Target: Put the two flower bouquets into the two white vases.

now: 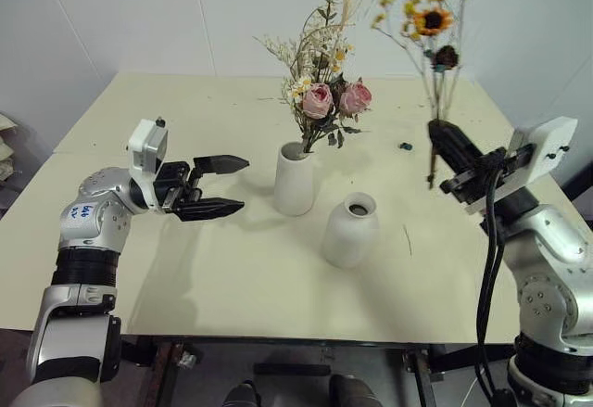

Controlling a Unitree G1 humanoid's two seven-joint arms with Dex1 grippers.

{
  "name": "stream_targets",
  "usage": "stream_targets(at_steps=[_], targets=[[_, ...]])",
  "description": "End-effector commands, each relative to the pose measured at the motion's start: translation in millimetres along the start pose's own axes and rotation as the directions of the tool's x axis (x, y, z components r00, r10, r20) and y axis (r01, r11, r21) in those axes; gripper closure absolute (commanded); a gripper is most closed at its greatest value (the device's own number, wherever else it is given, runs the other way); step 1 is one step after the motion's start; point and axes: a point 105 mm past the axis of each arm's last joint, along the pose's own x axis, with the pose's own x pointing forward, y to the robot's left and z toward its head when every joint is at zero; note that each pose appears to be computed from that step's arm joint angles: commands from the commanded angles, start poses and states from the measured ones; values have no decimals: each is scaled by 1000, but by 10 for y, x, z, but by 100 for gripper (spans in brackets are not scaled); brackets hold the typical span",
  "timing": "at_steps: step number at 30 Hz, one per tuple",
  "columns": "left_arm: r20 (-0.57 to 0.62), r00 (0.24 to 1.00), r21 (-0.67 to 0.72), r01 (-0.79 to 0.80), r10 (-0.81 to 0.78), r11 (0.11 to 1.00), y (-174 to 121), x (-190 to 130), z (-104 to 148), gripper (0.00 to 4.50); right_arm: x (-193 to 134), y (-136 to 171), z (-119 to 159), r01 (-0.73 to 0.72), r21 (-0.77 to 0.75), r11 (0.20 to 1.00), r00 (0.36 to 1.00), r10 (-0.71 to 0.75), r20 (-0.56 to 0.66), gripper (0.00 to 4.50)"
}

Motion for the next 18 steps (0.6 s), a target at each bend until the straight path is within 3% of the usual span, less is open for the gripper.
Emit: stream_targets(at_steps=[1, 7, 12, 18], targets=[[2, 993, 49, 121, -121, 991, -120, 5, 99, 0, 29, 271, 226, -146, -2, 989, 982, 145, 121, 446], [-2, 993, 51, 115, -115, 992, -157, -24, 109, 0, 61, 508, 151, -306, 91, 948, 944, 290, 154, 446], [-3, 994, 51, 107, -107, 993, -172, -23, 103, 0, 117, 427, -207, -284, 154, 947, 958, 273, 86, 446], [-2, 994, 52, 106, -106, 993, -190, -22, 108, 0, 181, 377, -336, -268, 172, 948, 963, 258, 79, 446]])
